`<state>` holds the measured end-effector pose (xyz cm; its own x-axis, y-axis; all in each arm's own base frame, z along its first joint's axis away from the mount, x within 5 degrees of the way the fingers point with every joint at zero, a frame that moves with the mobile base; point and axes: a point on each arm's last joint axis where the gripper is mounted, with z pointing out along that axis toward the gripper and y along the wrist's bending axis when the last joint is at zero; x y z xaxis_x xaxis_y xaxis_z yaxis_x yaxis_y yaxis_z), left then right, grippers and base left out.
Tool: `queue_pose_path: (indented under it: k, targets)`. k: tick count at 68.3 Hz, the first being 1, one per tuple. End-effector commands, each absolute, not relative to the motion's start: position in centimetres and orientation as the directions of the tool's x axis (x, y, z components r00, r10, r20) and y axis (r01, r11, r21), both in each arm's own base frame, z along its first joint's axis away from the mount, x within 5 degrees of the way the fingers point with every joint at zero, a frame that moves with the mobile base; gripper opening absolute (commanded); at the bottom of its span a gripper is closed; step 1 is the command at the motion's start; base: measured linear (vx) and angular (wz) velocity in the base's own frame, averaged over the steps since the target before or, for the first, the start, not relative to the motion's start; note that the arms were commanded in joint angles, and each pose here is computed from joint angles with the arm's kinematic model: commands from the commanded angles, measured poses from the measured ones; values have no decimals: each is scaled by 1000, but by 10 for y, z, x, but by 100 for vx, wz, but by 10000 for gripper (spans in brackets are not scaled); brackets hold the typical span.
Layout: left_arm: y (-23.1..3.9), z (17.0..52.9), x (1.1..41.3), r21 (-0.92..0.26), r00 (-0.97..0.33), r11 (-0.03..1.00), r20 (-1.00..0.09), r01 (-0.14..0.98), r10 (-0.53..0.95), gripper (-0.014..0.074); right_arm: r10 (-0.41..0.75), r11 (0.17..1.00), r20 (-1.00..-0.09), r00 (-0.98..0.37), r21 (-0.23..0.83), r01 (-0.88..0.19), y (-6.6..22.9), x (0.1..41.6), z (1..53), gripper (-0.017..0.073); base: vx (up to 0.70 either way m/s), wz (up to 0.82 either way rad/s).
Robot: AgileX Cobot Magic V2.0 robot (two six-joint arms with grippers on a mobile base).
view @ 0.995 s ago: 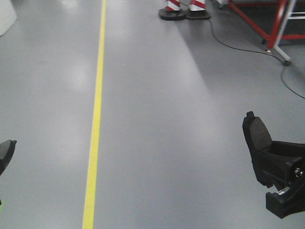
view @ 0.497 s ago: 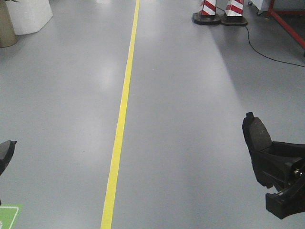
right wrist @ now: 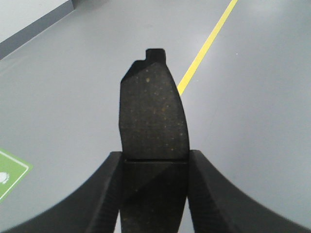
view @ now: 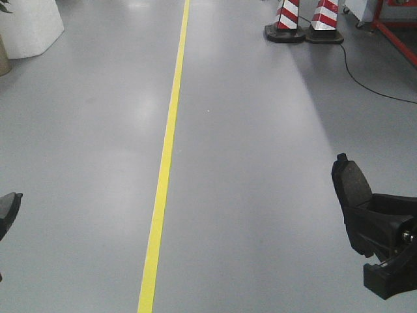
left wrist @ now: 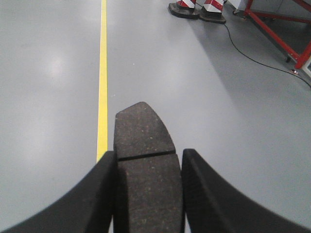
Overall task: Move and align brake pads A on conveyor
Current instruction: 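Drive the base along the aisle beside the yellow floor line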
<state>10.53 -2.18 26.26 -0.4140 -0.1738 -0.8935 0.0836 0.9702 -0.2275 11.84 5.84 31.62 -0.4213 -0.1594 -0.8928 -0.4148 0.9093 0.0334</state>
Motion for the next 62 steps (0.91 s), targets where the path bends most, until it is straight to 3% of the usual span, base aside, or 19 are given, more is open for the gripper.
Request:
queue_pose_path:
  k: [1, 62]
  targets:
    - [-25, 280, 109, -241, -316, 961, -930, 135, -189, 93, -125, 905, -940, -318, 23, -424, 60, 121, 333, -8, 51, 0]
    - [-25, 280, 109, -241, -316, 961, -930, 135, -189, 93, -124, 906, -940, -318, 24, -424, 60, 121, 333, -8, 56, 0]
